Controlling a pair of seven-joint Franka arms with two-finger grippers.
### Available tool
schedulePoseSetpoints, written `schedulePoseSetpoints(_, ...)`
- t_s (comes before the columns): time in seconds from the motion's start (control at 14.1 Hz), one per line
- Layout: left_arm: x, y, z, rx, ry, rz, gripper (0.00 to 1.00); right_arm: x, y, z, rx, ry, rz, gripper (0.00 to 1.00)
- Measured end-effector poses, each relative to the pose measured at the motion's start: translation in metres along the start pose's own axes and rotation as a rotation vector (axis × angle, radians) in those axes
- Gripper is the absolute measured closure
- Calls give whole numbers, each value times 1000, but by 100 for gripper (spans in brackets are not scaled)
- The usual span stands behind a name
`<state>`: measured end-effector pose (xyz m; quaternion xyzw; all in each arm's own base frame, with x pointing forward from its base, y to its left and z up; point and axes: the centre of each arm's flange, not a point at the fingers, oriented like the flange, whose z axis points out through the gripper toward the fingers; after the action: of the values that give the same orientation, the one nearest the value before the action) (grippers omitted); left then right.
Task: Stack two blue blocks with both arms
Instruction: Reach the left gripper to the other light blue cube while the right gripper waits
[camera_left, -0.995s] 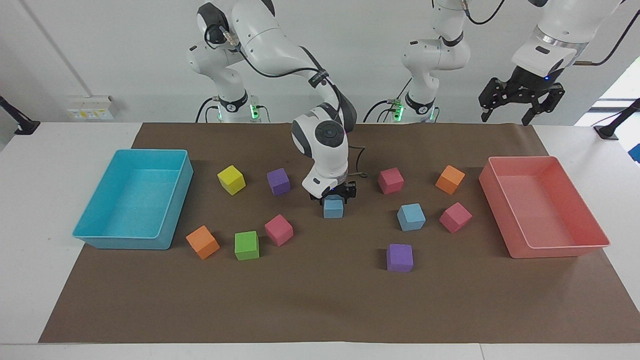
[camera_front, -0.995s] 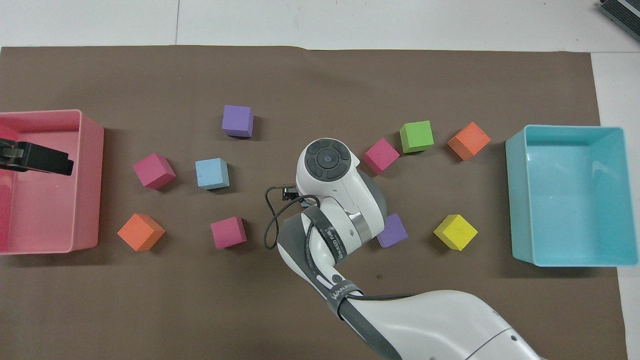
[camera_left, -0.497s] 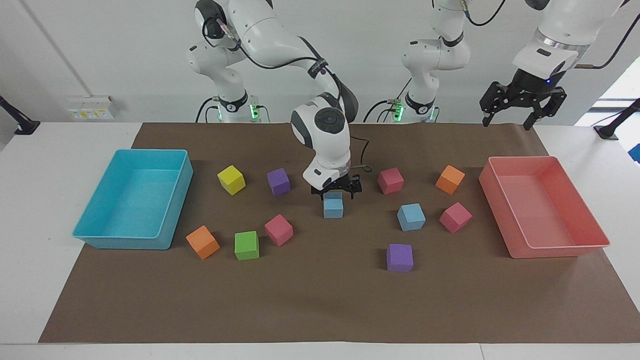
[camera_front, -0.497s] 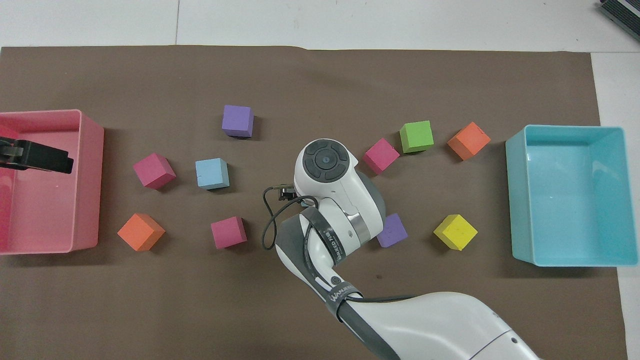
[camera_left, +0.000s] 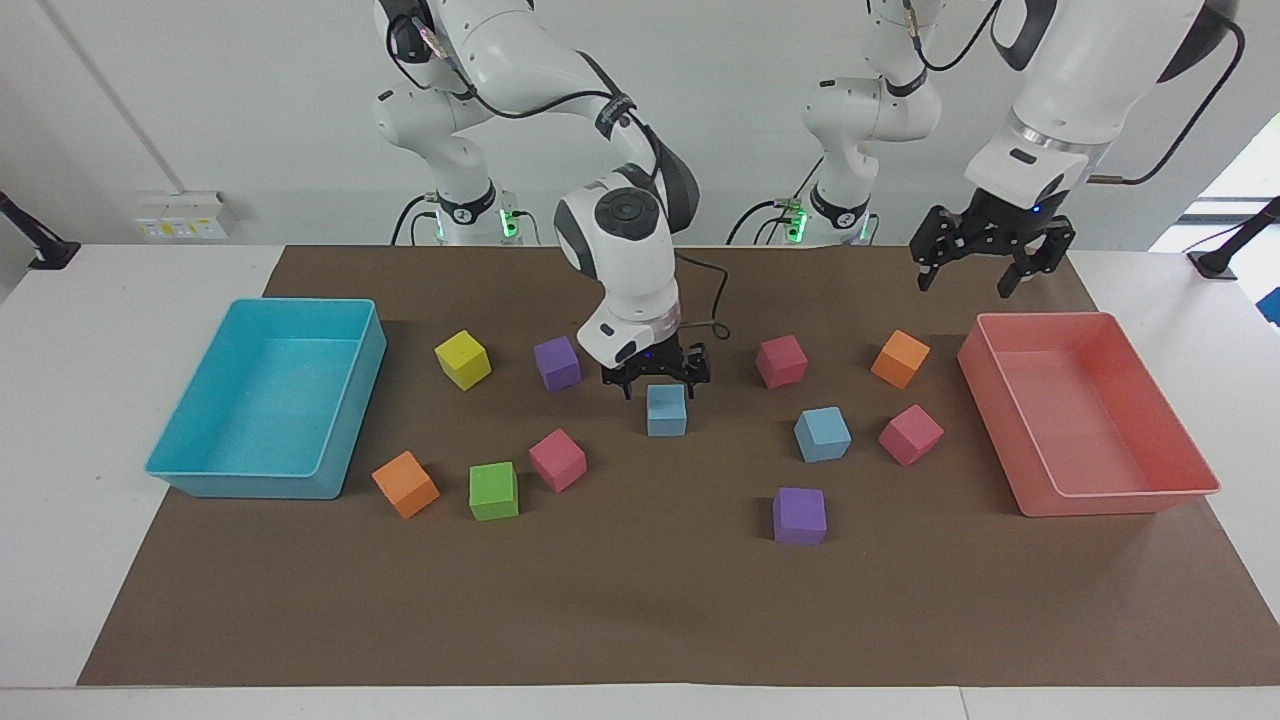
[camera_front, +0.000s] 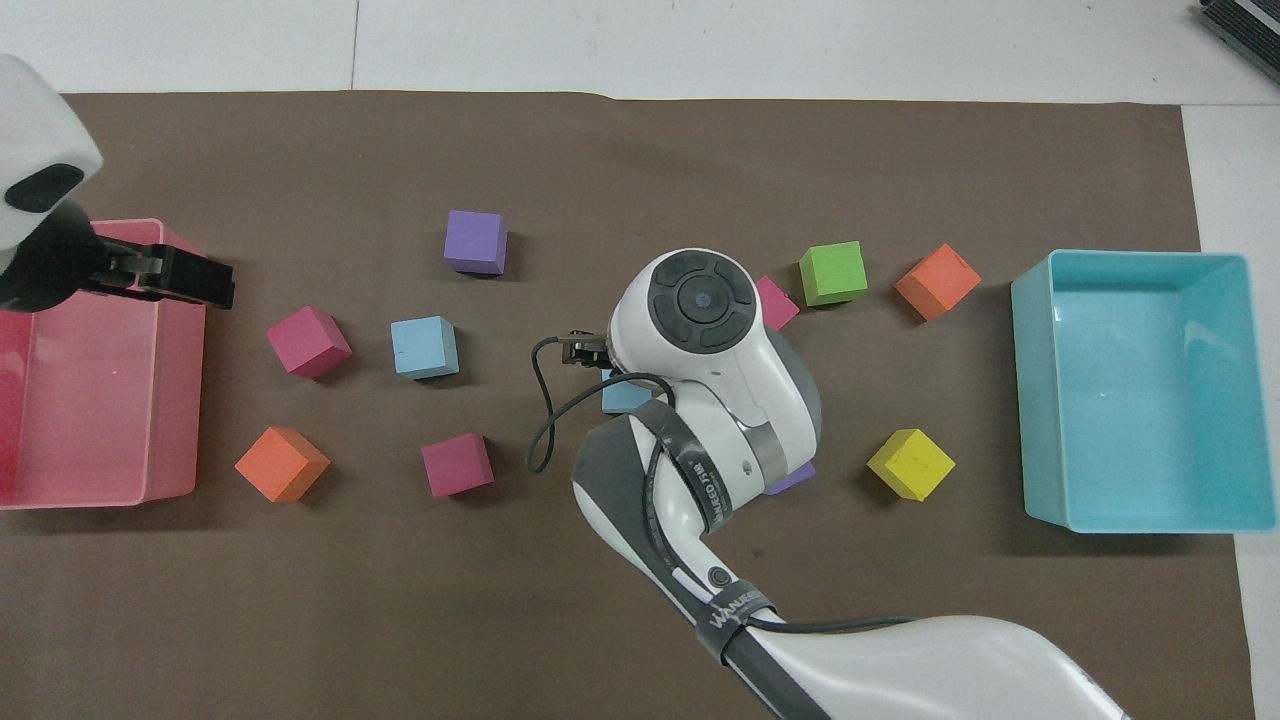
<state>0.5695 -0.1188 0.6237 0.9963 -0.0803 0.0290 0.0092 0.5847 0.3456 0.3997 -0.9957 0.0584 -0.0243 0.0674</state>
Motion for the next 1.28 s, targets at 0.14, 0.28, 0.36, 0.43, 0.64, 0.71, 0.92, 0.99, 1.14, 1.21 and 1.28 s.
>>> schedulePoseSetpoints(0.14,5,3,31,0,-13,-14,0,12,19,-7,28,-23,10,0)
schedulePoseSetpoints(0.28,7,2,58,0,-8,-30,0,19,31,-6,68,-48,4,8)
schedulePoseSetpoints(0.36,8,2,72,0,-5,-35,0,22,38,-4,87,-61,-2,8)
schedulePoseSetpoints(0.43,8,2,86,0,-2,-43,0,24,46,0,109,-78,-12,15)
schedulePoseSetpoints(0.64,5,2,128,-2,14,-71,0,28,75,15,169,-126,-36,50)
schedulePoseSetpoints(0.71,3,5,139,-2,17,-75,0,27,84,19,185,-131,-38,63)
schedulePoseSetpoints(0.92,2,31,175,-9,31,-133,0,21,103,27,235,-149,-33,94)
schedulePoseSetpoints(0.99,4,41,188,-13,37,-150,0,18,105,29,248,-156,-31,99)
schedulePoseSetpoints(1.14,7,54,212,-17,36,-160,0,14,106,33,283,-172,-25,99)
schedulePoseSetpoints(1.21,9,57,222,-18,36,-162,0,12,108,36,316,-180,-39,99)
schedulePoseSetpoints(1.28,11,59,232,-20,36,-168,0,11,113,41,362,-189,-54,99)
